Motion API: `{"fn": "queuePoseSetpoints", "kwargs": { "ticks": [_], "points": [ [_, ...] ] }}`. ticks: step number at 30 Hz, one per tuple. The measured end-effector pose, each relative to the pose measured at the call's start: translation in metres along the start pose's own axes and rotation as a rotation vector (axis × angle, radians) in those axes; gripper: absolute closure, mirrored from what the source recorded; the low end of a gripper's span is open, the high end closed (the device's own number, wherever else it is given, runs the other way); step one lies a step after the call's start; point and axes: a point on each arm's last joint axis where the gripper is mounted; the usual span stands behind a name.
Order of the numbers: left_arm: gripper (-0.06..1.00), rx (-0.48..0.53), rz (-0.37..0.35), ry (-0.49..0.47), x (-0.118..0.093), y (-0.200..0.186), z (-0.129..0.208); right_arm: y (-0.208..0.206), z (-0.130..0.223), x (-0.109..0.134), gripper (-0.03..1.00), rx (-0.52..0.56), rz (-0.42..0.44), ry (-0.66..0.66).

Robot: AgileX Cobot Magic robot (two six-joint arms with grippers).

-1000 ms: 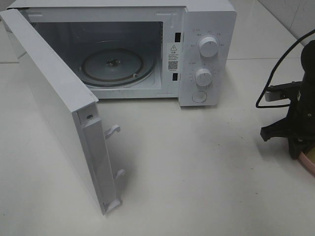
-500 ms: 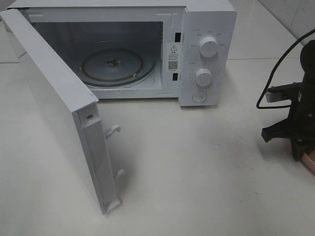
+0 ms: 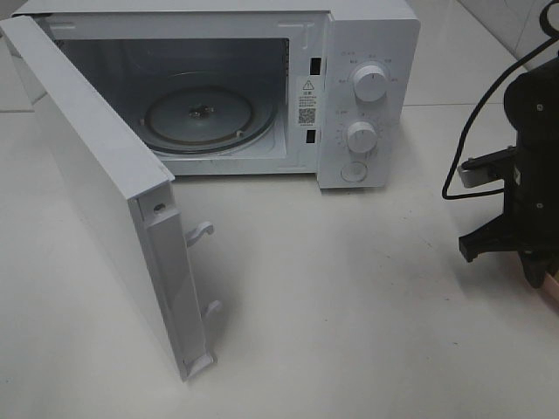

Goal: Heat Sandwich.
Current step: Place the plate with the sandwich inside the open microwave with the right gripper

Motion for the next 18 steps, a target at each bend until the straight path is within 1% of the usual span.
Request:
{"fn": "queuePoseSetpoints", "kwargs": {
  "ticks": [5,10,13,18],
  "points": [
    [-0.04,0.0,0.0,0.0,0.0,0.0,0.0,-0.006,0.001,0.01,0.93,0.024,0.055,-0.036],
    [-0.04,0.0,0.0,0.0,0.0,0.0,0.0,-0.019,0.006,0.019,0.93,-0.015,0.086,-0.066],
    [-0.04,0.0,0.0,0.0,0.0,0.0,0.0,-0.031,0.016,0.027,0.93,-0.041,0.108,-0.099],
    [-0.04,0.0,0.0,0.0,0.0,0.0,0.0,-0.036,0.026,0.032,0.93,-0.051,0.116,-0.115]
  ]
}}
Point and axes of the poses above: a point on each arm's last joint axis where the gripper is mounted, y pointing out along that axis toward the gripper, x along the wrist's bending axis when the last joint is at zero, z = x × y, and after that the axes turned 13 degrees about -y, right-handed
